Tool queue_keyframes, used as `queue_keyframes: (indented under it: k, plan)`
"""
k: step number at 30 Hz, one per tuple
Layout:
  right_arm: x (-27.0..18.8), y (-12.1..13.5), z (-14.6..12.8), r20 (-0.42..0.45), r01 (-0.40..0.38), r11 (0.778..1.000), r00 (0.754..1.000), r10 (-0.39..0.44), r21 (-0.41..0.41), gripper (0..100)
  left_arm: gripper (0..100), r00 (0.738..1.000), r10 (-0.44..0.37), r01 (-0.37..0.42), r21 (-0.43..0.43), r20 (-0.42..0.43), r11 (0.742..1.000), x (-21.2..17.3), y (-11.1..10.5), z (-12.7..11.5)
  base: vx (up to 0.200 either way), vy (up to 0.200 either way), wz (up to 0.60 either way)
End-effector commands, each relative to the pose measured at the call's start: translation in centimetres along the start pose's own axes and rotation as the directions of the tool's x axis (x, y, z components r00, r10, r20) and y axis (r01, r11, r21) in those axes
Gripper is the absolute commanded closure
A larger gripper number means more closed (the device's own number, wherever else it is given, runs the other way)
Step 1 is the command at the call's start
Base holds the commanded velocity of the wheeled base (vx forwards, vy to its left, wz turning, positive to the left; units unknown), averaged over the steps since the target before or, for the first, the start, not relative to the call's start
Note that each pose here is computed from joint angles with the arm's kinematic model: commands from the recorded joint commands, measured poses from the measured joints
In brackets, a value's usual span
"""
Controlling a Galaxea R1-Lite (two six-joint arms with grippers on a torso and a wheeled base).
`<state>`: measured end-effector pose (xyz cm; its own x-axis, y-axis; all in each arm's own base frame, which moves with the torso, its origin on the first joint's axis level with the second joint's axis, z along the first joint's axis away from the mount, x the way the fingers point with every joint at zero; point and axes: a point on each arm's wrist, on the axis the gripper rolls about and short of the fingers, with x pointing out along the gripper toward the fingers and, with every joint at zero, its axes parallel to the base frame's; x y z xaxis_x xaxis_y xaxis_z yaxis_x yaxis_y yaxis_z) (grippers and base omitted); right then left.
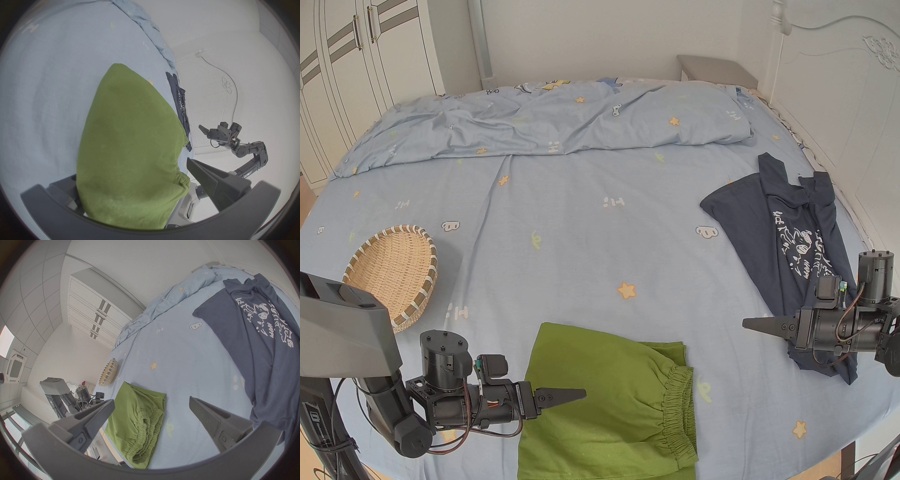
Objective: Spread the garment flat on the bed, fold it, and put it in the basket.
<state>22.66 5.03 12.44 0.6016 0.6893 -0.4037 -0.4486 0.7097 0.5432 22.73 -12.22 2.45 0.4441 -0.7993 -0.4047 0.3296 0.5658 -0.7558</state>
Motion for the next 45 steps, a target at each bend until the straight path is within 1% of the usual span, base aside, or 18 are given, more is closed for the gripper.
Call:
queue_keyframes:
  k: [1, 10, 19, 20, 26, 29, 30, 37, 39, 41, 42, 43, 44, 45]
  plan:
    - [0.0, 0.0, 0.0, -0.001, 0.0, 1.0, 1.0, 0.0, 0.0, 0, 0, 1.0, 0.014, -0.014, -0.019, -0.025, 1.0, -0.2, 0.4, -0.8, 0.0, 0.0, 0.0]
    - [0.0, 0.0, -0.1, -0.003, 0.0, 1.0, 1.0, 0.0, 0.001, 0, 0, 0.999, 0.029, -0.031, -0.034, -0.044, 0.999, 0.4, 1.1, -1.1, 0.0, 0.0, 0.0]
    - [0.0, 0.0, -0.1, -0.003, 0.001, 1.0, 1.0, -0.001, 0.001, 0, 0, 0.999, 0.018, -0.019, -0.025, -0.05, 1.0, 0.7, 0.8, -1.2, 0.0, 0.0, 0.0]
    - [0.0, 0.0, -0.1, -0.002, -0.001, 1.0, 1.0, 0.001, -0.002, 0, 100, 0.999, 0.015, -0.017, -0.023, -0.052, 1.0, 0.7, 0.7, -1.2, 0.0, 0.0, 0.0]
    - [0.1, 0.1, -0.2, -0.005, -0.003, 1.0, 1.0, 0.003, -0.001, 0, 100, 0.999, 0.024, -0.025, -0.029, -0.049, 0.999, 0.3, 0.8, -1.3, 0.0, 0.0, 0.0]
    - [0.1, 0.1, -0.2, -0.007, -0.005, 1.0, 1.0, 0.005, -0.003, 0, 100, 0.999, 0.023, -0.023, -0.022, -0.034, 0.999, 0.0, 0.6, -1.1, 0.0, 0.0, 0.0]
    - [0.1, 0.1, -0.2, -0.007, -0.005, 1.0, 1.0, 0.005, -0.002, 0, 100, 1.0, 0.025, -0.025, -0.019, -0.017, 1.0, -0.3, 0.5, -0.8, 0.0, 0.0, 0.0]
    - [-0.1, 0.0, -0.1, 0.0, 0.004, 1.0, 1.0, -0.004, 0.001, 0, 100, 0.999, -0.016, 0.015, 0.02, 0.034, 1.0, -1.8, -1.4, 0.1, 0.0, 0.0, 0.0]
    - [-0.1, 0.0, -0.1, 0.002, 0.008, 1.0, 1.0, -0.008, 0.001, 0, 100, 0.998, -0.027, 0.025, 0.032, 0.059, 0.999, -2.2, -2.1, 0.9, 0.0, 0.0, 0.0]
    - [0.0, 0.0, -0.1, 0.003, 0.015, 1.0, 1.0, -0.015, 0.001, 0, 100, 0.996, -0.025, 0.022, 0.033, 0.087, 0.999, -2.6, -2.8, 2.5, 0.0, 0.0, 0.0]
    - [0.0, 0.0, -0.1, 0.003, 0.015, 1.0, 1.0, -0.015, 0.001, 0, 100, 0.996, -0.025, 0.022, 0.033, 0.087, 0.999, -2.6, -2.8, 2.5, 0.0, 0.0, 0.0]
    - [0.0, 0.0, -0.1, 0.003, 0.022, 1.0, 1.0, -0.022, 0.001, 0, 100, 0.998, 0.011, -0.011, 0.001, 0.067, 1.0, -2.9, -3.8, 4.1, 0.0, 0.0, 0.0]
    - [0.0, 0.0, -0.1, 0.005, 0.024, 1.0, 1.0, -0.024, 0.0, 0, 100, 0.998, 0.027, -0.027, -0.011, 0.051, 1.0, -3.1, -4.4, 4.9, 0.0, 0.0, 0.0]
    - [0.0, 0.0, -0.1, 0.005, 0.024, 1.0, 1.0, -0.024, 0.0, 0, 100, 0.998, 0.032, -0.032, -0.014, 0.045, 0.999, -3.2, -4.7, 5.1, 0.0, 0.0, 0.0]
